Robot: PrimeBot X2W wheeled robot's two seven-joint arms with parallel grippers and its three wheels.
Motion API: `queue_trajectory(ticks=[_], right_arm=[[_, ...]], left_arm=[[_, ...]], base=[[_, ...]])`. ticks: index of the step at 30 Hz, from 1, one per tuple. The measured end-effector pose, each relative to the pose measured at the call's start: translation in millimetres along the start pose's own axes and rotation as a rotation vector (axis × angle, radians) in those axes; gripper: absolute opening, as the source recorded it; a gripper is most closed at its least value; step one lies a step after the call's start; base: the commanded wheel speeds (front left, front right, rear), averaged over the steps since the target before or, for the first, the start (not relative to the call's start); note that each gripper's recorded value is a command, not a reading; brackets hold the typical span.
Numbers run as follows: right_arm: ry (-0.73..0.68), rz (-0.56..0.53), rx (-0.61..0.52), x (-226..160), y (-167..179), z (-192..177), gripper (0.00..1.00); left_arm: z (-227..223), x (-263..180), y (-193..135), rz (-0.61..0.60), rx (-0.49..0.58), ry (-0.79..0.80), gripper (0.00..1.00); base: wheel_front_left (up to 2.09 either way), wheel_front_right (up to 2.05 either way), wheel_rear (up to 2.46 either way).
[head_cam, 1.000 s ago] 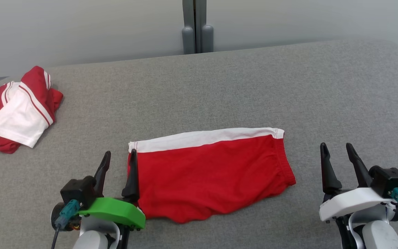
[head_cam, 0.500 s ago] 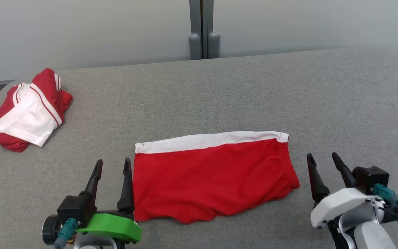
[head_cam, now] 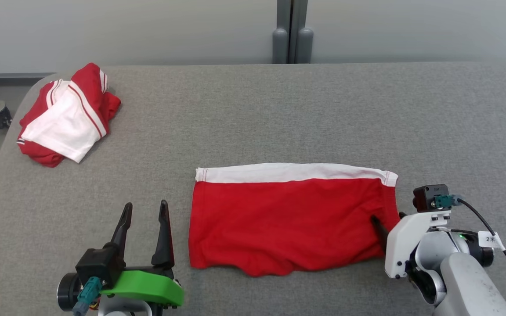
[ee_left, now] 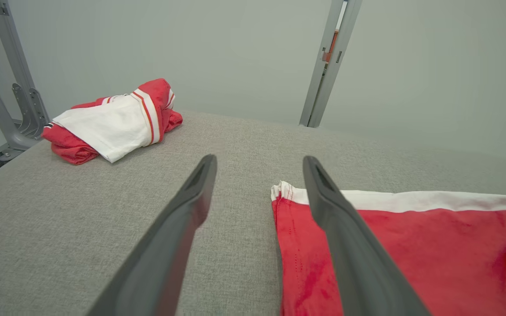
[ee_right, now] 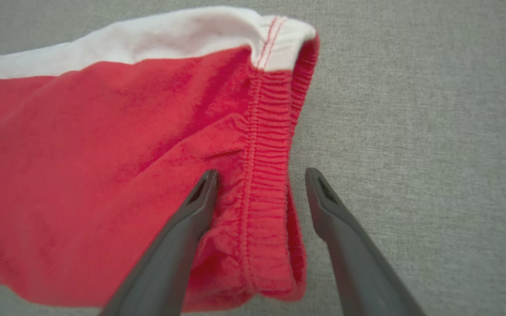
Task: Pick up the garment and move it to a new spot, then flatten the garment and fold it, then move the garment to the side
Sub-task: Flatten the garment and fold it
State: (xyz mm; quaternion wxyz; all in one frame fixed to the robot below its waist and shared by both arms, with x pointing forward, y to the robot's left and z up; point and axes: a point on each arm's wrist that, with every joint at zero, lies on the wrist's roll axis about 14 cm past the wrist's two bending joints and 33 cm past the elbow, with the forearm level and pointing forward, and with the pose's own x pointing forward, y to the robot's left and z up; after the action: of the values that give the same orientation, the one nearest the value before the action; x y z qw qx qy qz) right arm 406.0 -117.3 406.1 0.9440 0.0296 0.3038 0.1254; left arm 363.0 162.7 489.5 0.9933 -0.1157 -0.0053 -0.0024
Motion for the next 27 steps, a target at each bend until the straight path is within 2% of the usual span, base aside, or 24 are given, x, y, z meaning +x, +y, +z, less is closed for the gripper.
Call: queue_trajectory(ticks=[5, 6, 7, 9, 10, 11, 17, 27], right_arm=[[0.128, 0.035, 0.027, 7.3, 5.3, -22.2, 1.00], [0.147, 0.038, 0.027, 7.8, 4.9, -25.1, 0.93], [0.159, 0.041, 0.028, 8.4, 4.0, -26.2, 0.83], [0.165, 0.044, 0.040, 9.3, 2.9, -26.2, 0.44], [0.164, 0.045, 0.047, 9.3, 2.1, -25.6, 0.19], [0.162, 0.044, 0.057, 9.2, 0.5, -24.9, 0.00], [0.152, 0.036, 0.105, 5.5, -11.0, -21.8, 0.00], [0.096, -0.177, 0.147, -29.4, -113.3, -5.2, 0.00]], left_arm=[[0.2, -3.0, 9.4, 0.034, -0.001, -0.002, 1.00], [-0.2, -3.2, 11.1, 0.038, 0.001, 0.000, 1.00], [-0.7, -3.2, 12.8, 0.043, 0.000, 0.001, 1.00], [-1.9, -2.5, 13.8, 0.046, 0.000, 0.004, 1.00], [-2.3, -2.0, 13.9, 0.046, 0.001, 0.005, 1.00], [-3.0, -1.4, 13.5, 0.044, 0.004, 0.007, 1.00], [-4.9, 5.6, 4.1, 0.011, 0.013, 0.010, 1.00], [-13.1, 19.4, -16.2, -0.056, 0.011, 0.029, 1.00]], base=[[0.00, 0.00, 0.00], [0.00, 0.00, 0.00], [0.00, 0.00, 0.00], [0.00, 0.00, 0.00], [0.00, 0.00, 0.00], [0.00, 0.00, 0.00], [0.00, 0.00, 0.00], [0.00, 0.00, 0.00]])
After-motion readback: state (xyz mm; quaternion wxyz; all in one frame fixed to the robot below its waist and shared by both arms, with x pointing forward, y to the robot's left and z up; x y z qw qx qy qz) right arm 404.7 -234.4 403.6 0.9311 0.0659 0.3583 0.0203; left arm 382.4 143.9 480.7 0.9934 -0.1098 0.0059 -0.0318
